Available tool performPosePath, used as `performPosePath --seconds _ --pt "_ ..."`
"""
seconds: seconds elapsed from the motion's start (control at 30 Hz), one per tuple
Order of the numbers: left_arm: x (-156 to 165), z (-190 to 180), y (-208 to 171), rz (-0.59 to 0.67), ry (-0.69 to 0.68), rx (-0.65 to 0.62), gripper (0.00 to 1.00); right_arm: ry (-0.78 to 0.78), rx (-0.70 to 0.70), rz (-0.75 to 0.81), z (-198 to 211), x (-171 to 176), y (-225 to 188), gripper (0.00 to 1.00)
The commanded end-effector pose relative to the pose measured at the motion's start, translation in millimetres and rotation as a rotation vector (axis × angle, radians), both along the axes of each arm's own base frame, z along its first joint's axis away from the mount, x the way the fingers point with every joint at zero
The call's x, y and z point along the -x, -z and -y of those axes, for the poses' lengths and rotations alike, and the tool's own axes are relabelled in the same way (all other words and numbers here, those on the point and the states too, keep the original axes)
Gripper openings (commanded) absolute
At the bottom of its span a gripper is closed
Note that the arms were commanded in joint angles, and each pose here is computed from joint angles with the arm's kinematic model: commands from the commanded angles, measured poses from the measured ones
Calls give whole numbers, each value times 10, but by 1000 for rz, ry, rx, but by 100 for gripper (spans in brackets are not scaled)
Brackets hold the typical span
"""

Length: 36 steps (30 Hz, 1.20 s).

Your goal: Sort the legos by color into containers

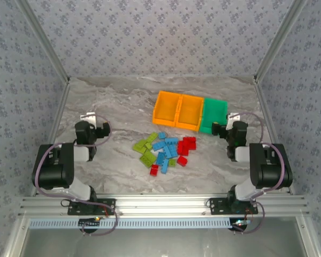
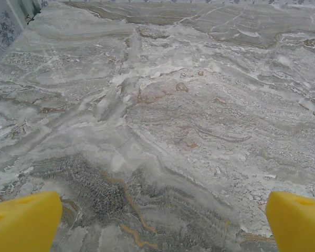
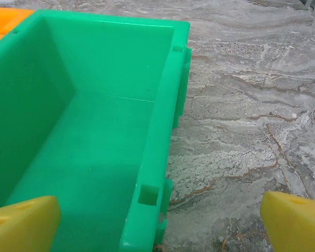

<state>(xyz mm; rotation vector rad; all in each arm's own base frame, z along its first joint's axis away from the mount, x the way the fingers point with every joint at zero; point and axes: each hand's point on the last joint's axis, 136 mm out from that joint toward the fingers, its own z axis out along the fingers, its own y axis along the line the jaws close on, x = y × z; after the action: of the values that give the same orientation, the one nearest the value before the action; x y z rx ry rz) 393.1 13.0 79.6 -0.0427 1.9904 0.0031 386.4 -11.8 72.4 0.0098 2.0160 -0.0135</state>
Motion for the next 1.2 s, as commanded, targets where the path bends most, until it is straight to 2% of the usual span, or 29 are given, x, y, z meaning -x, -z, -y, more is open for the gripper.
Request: performPosePath --seconds 0.0,0.43,0.53,0.6,0.73,0.83,0.97,1.03,1.1,1.17 --pt "-51 18 -96 27 -1 11 99 -3 17 25 6 -55 -110 100" --pt "-50 14 -95 26 -2 11 99 -6 3 36 16 -45 -128 100" --pt "-49 14 -94 27 -3 8 99 28 21 46 48 -37 -320 100" --pt "-44 2 -96 27 -18 0 99 126 11 6 137 32 -535 100" --pt "81 110 -292 70 -20 -77 98 309 -286 -107 128 437 -960 100" --pt "258 270 -577 31 -24 -51 99 170 -442 -252 -335 681 -1073 98" --pt "672 891 -1255 124 147 62 99 8 -480 -444 -926 965 -1077 97" --pt "966 1340 -1623 168 326 130 99 -69 -474 -538 -1207 1110 -989 97" --pt "1268 1685 -1868 165 488 139 99 -104 -461 -607 -1395 1203 -897 97" --pt "1596 1963 -2047 125 648 90 99 -110 -440 -647 -1525 1267 -798 97"
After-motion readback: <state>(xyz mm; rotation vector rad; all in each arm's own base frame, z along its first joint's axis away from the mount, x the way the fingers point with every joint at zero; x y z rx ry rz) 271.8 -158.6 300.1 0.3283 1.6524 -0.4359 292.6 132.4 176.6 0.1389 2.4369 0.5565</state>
